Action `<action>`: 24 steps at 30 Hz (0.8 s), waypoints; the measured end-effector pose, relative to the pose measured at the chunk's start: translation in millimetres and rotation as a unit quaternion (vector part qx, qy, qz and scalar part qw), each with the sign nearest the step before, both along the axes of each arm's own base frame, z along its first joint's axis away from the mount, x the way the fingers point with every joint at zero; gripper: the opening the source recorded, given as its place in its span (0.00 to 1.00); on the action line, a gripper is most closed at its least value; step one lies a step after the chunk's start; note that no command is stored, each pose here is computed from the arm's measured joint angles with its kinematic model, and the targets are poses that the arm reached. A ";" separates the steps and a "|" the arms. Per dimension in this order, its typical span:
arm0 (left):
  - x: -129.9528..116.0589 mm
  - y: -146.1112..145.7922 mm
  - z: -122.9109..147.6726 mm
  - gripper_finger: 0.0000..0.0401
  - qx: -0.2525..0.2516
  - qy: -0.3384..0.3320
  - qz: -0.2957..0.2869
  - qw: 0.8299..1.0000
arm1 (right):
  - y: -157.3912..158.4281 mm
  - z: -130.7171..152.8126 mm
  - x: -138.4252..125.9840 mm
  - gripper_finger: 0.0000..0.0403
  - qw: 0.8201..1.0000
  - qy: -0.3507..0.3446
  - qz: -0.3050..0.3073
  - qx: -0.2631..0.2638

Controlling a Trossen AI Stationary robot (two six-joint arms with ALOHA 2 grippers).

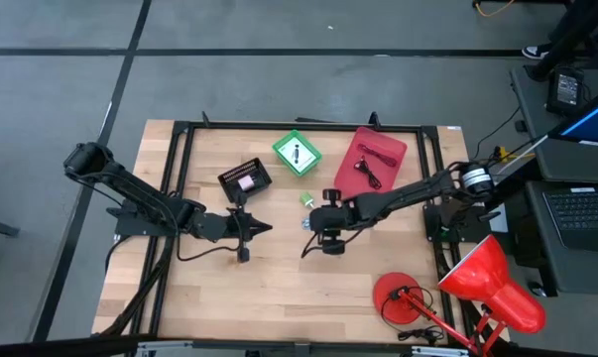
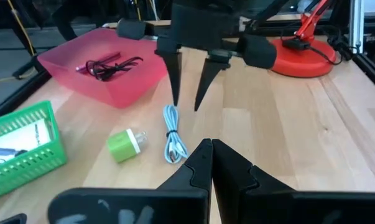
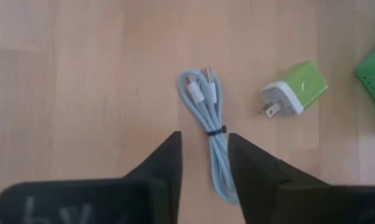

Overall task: Pick and place items into bin
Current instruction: Put the blue charger cable into the pink bin

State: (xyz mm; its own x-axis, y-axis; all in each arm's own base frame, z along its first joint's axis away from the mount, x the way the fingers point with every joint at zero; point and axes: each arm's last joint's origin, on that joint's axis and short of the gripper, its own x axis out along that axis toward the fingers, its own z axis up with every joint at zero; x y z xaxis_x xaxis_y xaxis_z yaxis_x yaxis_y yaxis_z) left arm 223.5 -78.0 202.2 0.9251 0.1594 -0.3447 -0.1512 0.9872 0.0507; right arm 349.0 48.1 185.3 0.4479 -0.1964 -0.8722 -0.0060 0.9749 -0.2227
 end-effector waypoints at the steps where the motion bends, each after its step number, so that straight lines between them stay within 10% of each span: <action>1: 0.0 0.0 0.0 0.01 -0.004 0.000 0.001 1.000 | -1.0 -1.4 0.3 0.29 1.000 0.003 -0.001 -0.001; 11: 0.0 -0.4 0.1 0.01 -0.018 -0.003 0.004 1.000 | -21.1 -17.6 3.9 0.51 0.999 0.031 -0.022 -0.008; 24: -0.1 -0.5 0.0 0.01 -0.019 -0.003 0.002 1.000 | -33.9 -56.1 10.3 0.52 0.995 0.091 -0.028 0.024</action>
State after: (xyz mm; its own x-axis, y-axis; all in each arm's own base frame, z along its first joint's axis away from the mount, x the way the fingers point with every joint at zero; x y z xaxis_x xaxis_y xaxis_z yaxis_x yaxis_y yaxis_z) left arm 223.4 -78.5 202.3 0.9261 0.1508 -0.3457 -0.1563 0.9876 0.0123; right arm 359.3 14.2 129.2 0.2707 -0.1738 -0.9468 0.0130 0.9841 -0.1769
